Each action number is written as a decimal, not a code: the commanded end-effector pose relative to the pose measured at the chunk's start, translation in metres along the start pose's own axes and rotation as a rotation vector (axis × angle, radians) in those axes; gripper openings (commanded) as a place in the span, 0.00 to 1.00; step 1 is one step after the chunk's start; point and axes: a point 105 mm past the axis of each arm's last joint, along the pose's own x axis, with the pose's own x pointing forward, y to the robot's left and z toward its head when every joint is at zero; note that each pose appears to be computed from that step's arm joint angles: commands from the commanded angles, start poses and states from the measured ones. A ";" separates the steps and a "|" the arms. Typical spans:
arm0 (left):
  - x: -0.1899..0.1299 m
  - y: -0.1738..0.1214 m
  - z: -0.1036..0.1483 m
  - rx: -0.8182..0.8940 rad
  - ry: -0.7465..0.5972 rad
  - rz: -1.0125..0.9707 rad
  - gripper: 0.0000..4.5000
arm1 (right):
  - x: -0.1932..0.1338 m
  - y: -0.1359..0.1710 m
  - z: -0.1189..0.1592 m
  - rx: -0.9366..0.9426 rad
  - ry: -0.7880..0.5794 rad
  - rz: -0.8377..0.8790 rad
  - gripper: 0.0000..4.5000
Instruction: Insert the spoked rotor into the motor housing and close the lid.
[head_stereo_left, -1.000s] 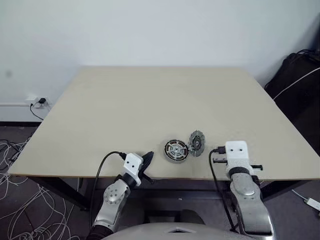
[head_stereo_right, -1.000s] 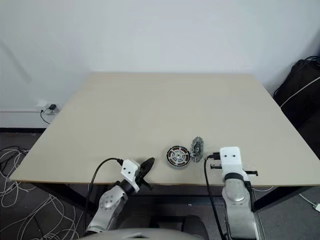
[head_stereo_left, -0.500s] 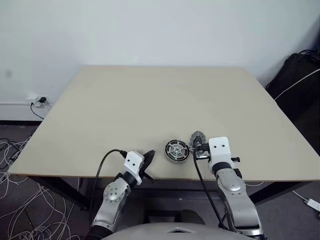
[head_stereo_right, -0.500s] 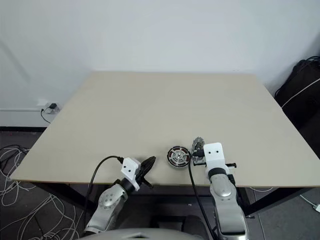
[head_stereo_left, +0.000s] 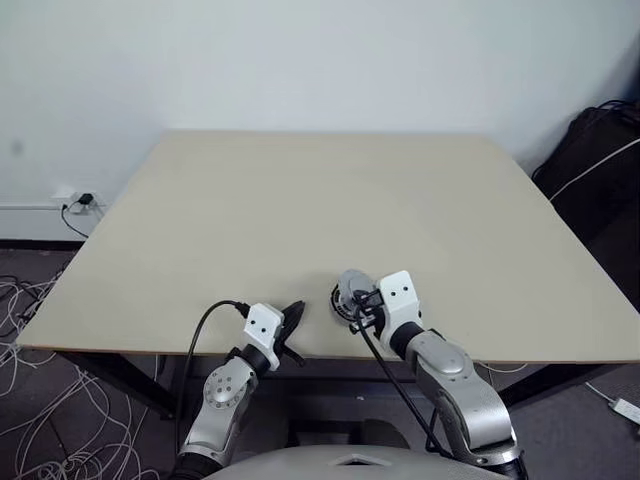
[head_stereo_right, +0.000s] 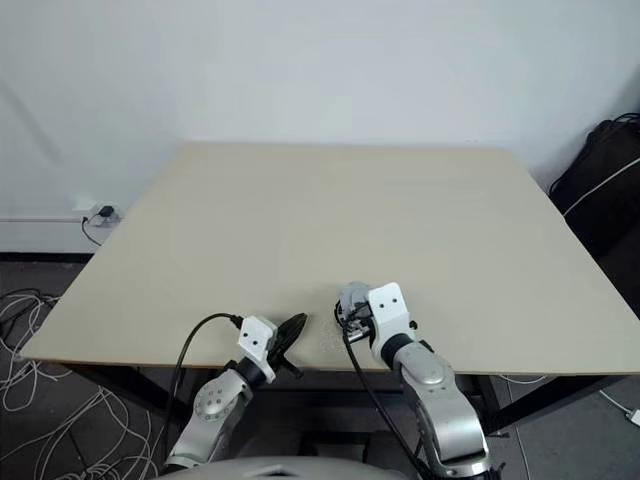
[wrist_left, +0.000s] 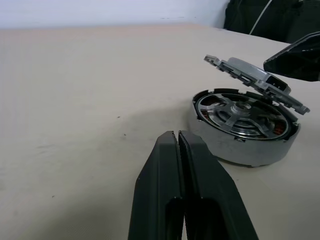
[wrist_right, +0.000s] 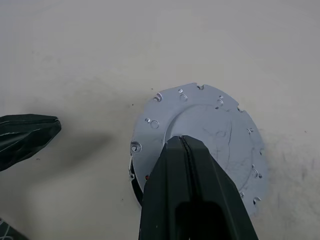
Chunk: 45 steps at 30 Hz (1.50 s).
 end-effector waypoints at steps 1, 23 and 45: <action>0.002 0.002 0.011 0.020 -0.048 0.003 0.03 | 0.008 -0.002 0.004 0.010 -0.022 -0.004 0.00; 0.005 -0.001 0.019 0.026 -0.058 -0.001 0.03 | 0.009 -0.029 0.019 -0.100 -0.088 0.143 0.49; 0.005 0.001 0.016 0.022 -0.059 0.010 0.03 | 0.022 -0.034 0.006 -0.132 0.016 0.253 1.00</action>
